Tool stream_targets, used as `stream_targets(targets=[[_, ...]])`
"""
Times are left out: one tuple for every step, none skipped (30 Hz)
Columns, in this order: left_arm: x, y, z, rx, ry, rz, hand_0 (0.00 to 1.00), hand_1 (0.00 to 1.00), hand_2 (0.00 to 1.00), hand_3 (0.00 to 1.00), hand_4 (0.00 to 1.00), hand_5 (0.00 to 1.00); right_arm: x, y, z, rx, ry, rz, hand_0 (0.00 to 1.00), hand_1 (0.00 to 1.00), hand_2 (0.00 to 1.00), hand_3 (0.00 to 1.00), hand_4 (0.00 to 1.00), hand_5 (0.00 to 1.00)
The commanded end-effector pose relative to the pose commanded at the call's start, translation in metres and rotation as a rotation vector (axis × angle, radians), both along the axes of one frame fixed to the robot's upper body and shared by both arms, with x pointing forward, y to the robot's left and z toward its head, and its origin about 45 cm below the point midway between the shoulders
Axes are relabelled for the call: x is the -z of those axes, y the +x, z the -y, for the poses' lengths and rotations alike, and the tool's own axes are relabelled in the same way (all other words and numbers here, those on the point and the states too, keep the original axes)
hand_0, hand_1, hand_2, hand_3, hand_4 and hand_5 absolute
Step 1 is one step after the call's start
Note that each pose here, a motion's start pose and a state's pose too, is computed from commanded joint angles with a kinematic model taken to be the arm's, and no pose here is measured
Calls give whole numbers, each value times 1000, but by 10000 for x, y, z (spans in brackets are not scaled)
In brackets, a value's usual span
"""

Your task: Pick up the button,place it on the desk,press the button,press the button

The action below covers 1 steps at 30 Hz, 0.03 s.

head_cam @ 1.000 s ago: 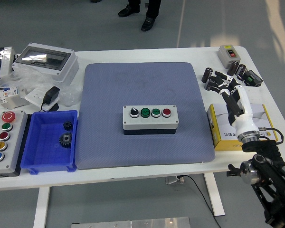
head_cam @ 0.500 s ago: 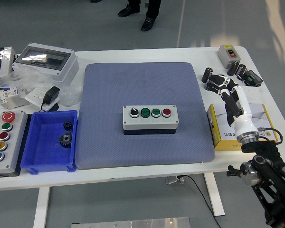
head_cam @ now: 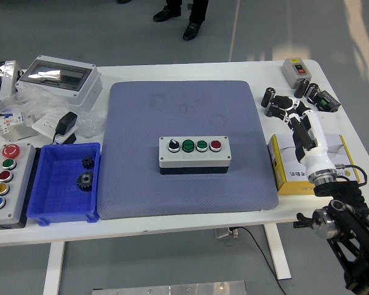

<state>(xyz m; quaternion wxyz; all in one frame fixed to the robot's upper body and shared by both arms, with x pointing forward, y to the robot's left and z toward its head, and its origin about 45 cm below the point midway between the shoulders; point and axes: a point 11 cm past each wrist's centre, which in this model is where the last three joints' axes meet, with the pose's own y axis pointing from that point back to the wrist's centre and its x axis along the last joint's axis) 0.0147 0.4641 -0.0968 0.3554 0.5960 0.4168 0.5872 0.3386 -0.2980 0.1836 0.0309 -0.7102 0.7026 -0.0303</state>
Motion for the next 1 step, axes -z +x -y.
stream_targets(targets=[[-3, 3, -7, 2, 1, 0, 615, 580, 551, 600, 552, 253, -3, 2, 4, 1, 0, 1, 732, 668, 699, 639, 783, 680]])
